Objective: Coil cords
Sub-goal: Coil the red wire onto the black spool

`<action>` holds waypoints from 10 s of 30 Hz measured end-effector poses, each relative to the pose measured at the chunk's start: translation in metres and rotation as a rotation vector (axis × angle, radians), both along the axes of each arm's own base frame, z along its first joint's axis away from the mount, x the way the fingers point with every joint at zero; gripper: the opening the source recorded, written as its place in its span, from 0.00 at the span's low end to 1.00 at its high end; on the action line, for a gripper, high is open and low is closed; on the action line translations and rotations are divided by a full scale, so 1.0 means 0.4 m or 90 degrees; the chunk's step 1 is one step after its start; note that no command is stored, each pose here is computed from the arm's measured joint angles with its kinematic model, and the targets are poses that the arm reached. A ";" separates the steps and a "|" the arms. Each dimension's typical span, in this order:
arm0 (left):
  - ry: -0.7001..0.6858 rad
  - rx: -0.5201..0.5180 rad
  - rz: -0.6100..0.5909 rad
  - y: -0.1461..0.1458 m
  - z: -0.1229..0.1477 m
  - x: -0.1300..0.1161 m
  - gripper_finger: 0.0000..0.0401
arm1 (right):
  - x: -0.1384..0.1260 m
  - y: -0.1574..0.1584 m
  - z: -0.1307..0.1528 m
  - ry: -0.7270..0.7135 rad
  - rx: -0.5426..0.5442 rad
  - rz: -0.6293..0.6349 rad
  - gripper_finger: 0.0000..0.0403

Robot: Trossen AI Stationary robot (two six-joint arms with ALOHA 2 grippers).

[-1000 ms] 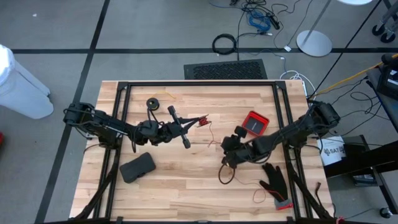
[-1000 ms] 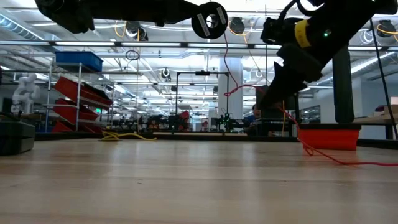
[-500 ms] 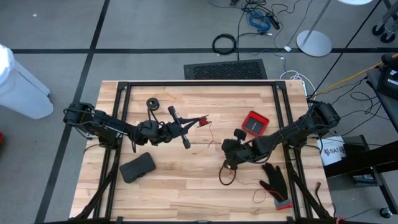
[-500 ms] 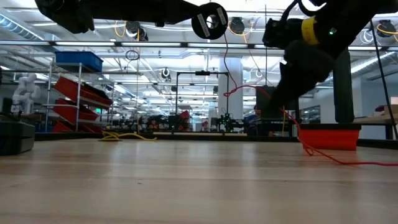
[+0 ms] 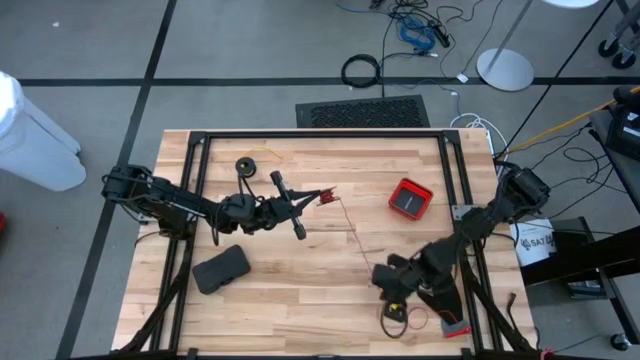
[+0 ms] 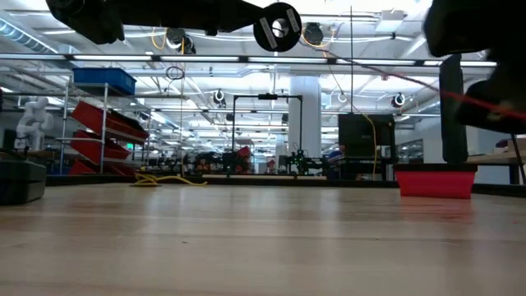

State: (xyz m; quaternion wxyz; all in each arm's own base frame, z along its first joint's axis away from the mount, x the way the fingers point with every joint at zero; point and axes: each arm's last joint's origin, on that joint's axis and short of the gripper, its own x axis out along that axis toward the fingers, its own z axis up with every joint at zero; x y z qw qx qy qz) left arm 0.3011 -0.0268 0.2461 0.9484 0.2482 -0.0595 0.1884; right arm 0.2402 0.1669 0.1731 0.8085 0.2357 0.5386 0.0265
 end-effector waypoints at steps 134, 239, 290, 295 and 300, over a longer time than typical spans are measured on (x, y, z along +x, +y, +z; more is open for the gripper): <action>-0.003 -0.013 -0.007 0.005 -0.001 0.001 0.00 | -0.125 0.315 -0.087 0.394 0.391 -0.049 0.00; 0.011 -0.026 -0.013 0.004 -0.008 0.003 0.00 | 0.101 -0.067 0.040 -0.260 -0.419 -0.266 0.13; 0.044 -0.045 -0.001 0.034 -0.023 0.008 0.00 | 0.224 -0.164 0.292 -0.337 -0.553 -0.233 0.00; 0.047 -0.045 0.000 0.035 -0.024 0.008 0.00 | 0.167 -0.139 0.346 -0.338 -0.577 -0.254 0.00; 0.042 -0.048 -0.001 0.035 -0.023 0.008 0.00 | 0.110 -0.143 0.366 -0.320 -0.574 -0.293 0.00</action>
